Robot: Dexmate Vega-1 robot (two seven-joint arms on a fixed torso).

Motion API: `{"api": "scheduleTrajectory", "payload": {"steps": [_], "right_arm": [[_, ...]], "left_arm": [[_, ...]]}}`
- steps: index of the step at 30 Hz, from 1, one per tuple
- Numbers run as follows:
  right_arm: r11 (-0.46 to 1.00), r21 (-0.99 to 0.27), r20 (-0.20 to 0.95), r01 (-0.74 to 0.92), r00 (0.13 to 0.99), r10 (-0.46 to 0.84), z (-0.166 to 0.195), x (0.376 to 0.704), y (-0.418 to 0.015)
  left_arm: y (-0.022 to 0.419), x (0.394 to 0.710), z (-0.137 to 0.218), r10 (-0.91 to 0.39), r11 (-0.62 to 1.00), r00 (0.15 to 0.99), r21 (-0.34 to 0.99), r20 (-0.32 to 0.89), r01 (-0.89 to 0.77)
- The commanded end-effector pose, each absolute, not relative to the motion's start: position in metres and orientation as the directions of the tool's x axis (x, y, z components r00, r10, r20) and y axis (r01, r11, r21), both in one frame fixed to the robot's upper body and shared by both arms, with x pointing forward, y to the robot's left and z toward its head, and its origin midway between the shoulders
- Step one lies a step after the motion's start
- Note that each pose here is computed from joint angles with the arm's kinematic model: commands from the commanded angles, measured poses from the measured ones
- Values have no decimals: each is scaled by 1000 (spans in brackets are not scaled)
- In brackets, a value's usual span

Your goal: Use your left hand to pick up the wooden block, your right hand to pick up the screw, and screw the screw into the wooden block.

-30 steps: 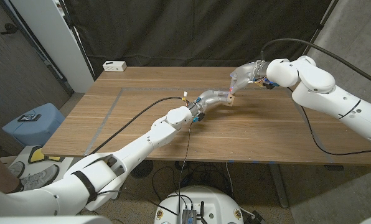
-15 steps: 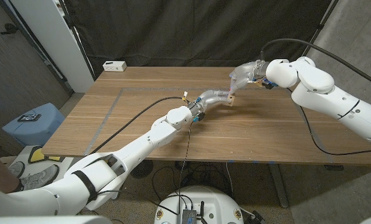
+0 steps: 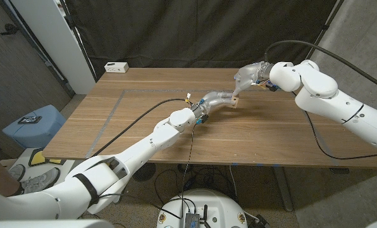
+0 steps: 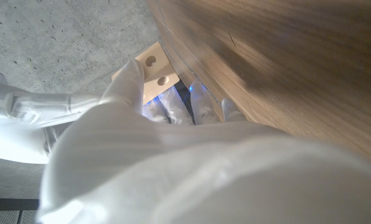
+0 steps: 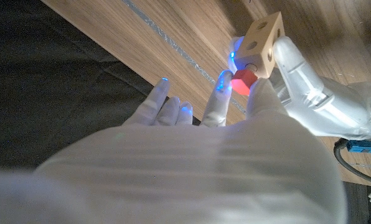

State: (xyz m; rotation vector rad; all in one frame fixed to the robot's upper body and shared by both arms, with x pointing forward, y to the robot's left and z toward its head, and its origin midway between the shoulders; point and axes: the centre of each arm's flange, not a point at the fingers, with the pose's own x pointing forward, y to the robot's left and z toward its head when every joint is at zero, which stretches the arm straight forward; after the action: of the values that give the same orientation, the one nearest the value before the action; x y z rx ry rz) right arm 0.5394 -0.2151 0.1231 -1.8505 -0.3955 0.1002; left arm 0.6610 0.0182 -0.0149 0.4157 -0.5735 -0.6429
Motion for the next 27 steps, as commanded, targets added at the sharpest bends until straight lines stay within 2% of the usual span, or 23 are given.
{"api": "scheduleTrajectory", "payload": {"steps": [1, 27], "right_arm": [[-266, -936, 143, 231, 940, 311, 120, 540, -214], [-275, -923, 184, 268, 937, 296, 115, 537, -210]], "left_arm": [[18, 661, -16, -660, 728, 656, 524, 365, 441], [18, 658, -17, -658, 731, 656, 524, 371, 437]]}}
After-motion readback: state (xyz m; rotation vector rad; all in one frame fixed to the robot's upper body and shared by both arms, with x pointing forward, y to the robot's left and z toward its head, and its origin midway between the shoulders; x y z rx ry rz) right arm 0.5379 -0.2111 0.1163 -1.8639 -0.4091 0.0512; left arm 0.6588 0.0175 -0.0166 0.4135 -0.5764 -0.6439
